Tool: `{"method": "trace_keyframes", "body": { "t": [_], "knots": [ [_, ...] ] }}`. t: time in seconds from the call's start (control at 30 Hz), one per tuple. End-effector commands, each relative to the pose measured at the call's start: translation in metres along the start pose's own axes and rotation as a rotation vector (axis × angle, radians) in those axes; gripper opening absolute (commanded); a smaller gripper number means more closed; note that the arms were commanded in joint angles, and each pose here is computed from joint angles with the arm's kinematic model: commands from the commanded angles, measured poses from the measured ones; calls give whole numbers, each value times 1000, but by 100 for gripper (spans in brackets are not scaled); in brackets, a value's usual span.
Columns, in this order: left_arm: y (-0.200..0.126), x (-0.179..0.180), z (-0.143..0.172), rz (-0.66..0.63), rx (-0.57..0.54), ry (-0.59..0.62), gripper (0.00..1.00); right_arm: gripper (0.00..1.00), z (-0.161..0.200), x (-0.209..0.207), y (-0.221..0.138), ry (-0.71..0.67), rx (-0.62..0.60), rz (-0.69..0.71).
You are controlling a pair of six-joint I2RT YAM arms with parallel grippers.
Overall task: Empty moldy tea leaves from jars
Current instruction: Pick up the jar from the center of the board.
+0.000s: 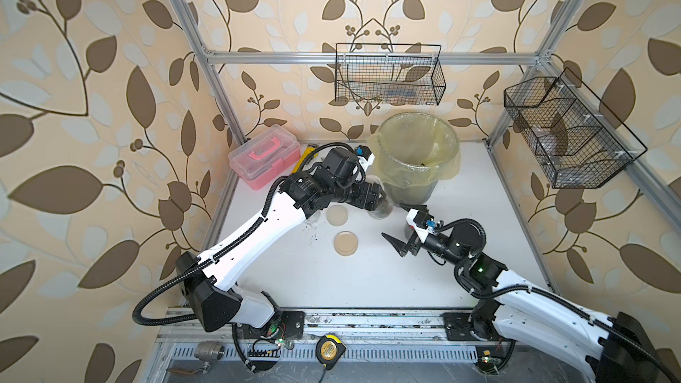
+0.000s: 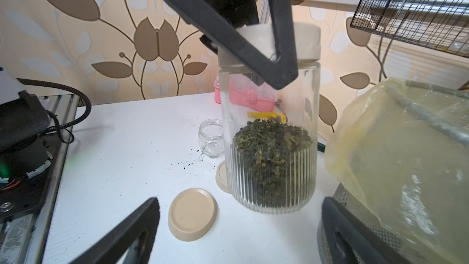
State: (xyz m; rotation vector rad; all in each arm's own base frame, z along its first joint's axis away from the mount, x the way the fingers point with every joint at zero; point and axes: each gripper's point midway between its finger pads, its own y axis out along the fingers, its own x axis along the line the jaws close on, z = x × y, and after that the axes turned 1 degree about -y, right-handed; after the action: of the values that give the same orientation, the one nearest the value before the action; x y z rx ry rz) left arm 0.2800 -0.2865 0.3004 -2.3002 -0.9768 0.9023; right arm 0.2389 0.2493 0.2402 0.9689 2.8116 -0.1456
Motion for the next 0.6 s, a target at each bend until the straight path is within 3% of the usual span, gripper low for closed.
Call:
{"method": "trace_keyframes", "body": {
  "t": [0.0, 0.57],
  "knots": [
    [-47, -30, -41, 125, -168, 17, 50, 100, -32, -3, 4, -49, -164, 10],
    [-52, -41, -61, 287, -207, -75, 48, 99, -32, -19, 35, 28, -258, 8]
  ]
}}
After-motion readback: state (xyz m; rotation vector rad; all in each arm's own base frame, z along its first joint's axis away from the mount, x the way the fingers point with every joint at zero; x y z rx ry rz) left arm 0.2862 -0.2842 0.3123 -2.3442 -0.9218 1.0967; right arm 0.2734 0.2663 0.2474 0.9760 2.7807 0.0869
